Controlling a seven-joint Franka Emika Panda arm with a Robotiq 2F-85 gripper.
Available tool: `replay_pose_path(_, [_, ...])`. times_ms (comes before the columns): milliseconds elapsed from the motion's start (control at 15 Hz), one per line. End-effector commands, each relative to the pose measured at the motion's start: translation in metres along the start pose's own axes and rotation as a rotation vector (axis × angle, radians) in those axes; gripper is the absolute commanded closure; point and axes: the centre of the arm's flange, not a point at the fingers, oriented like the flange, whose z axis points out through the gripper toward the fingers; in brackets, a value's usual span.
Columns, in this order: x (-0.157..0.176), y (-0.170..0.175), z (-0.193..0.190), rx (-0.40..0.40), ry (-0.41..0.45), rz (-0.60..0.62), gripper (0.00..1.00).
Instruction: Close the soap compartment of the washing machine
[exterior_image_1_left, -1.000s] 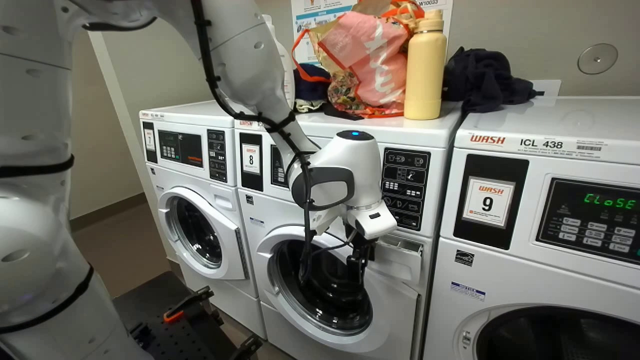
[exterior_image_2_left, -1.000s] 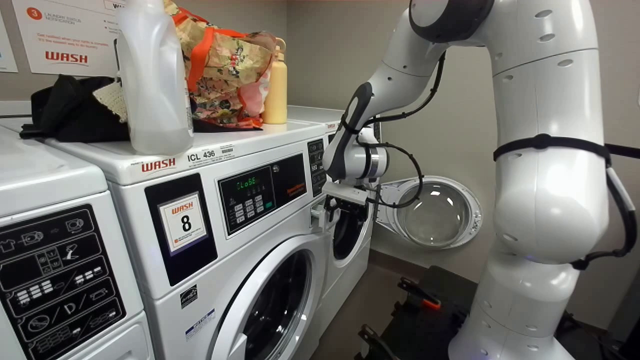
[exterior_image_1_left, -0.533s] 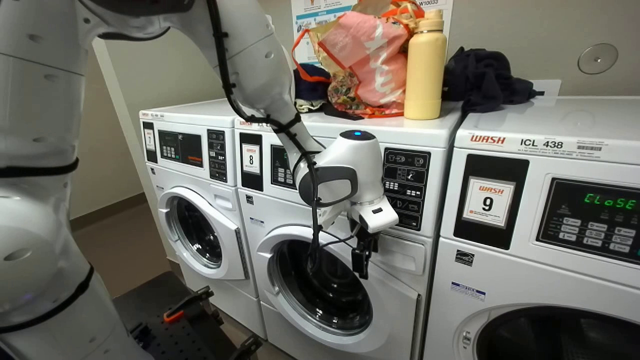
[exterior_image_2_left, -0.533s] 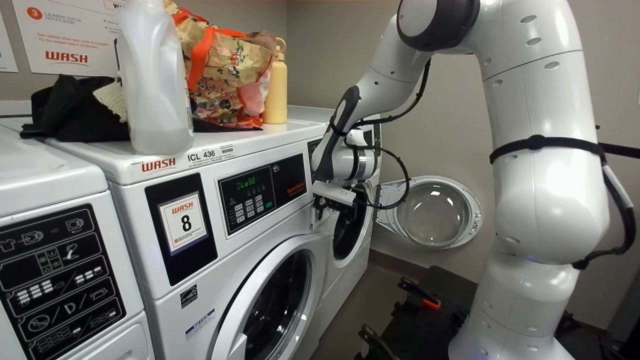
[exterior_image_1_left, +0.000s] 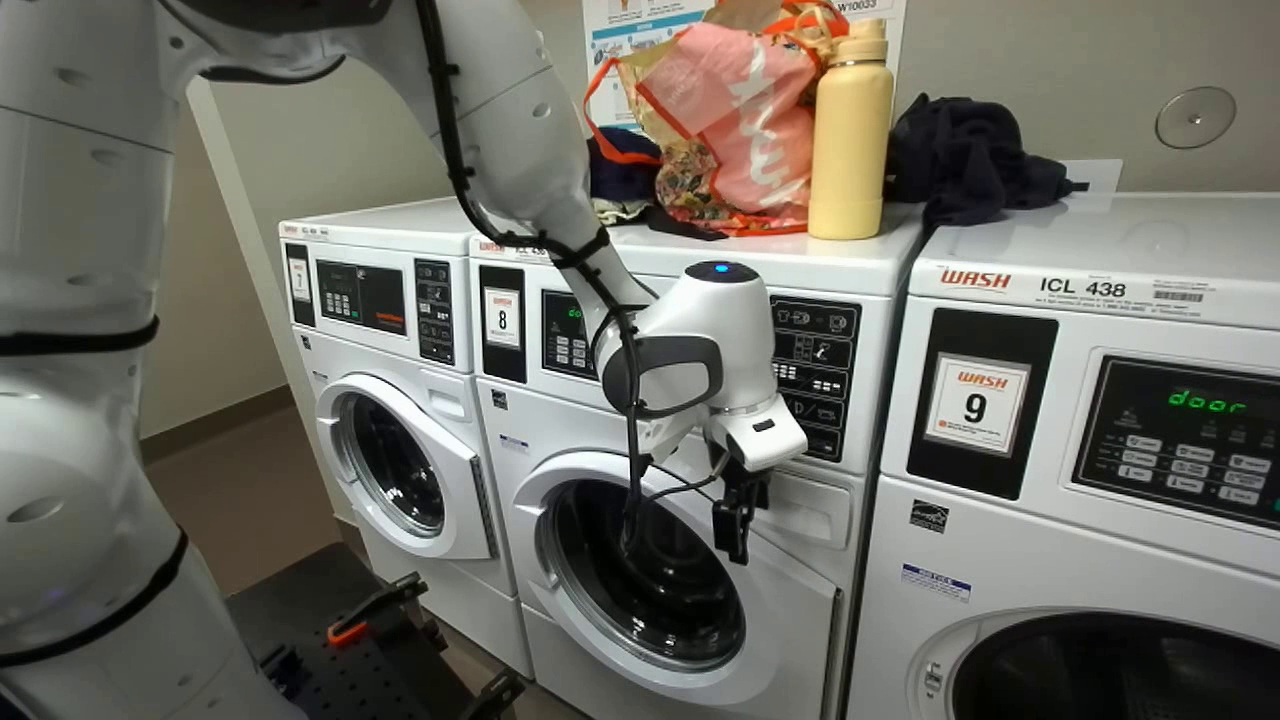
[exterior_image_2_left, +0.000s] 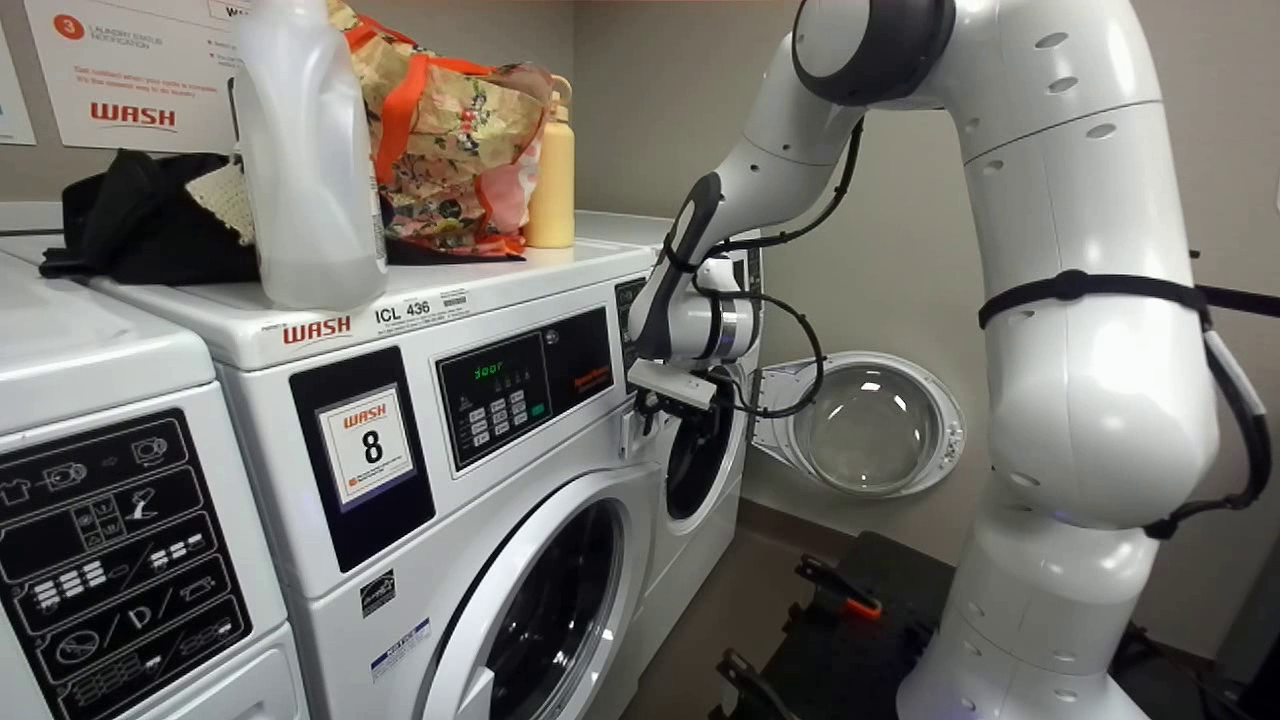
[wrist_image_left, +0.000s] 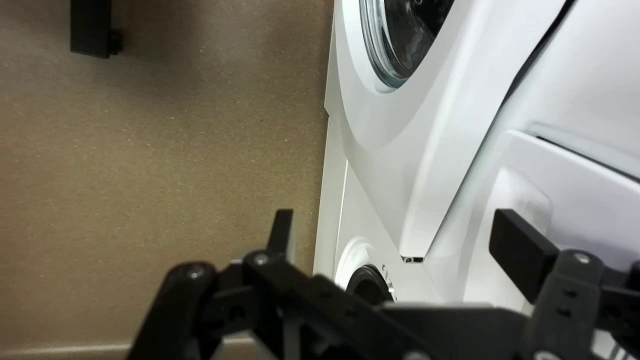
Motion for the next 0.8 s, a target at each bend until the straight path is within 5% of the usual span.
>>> replay_pose_path(0, [0.000, 0.018, -0.015, -0.005, -0.005, 0.016, 0.00])
replay_pose_path(467, [-0.009, 0.043, -0.073, -0.002, -0.015, 0.011, 0.00])
replay_pose_path(733, [-0.023, 0.044, -0.127, -0.030, -0.010, -0.119, 0.00])
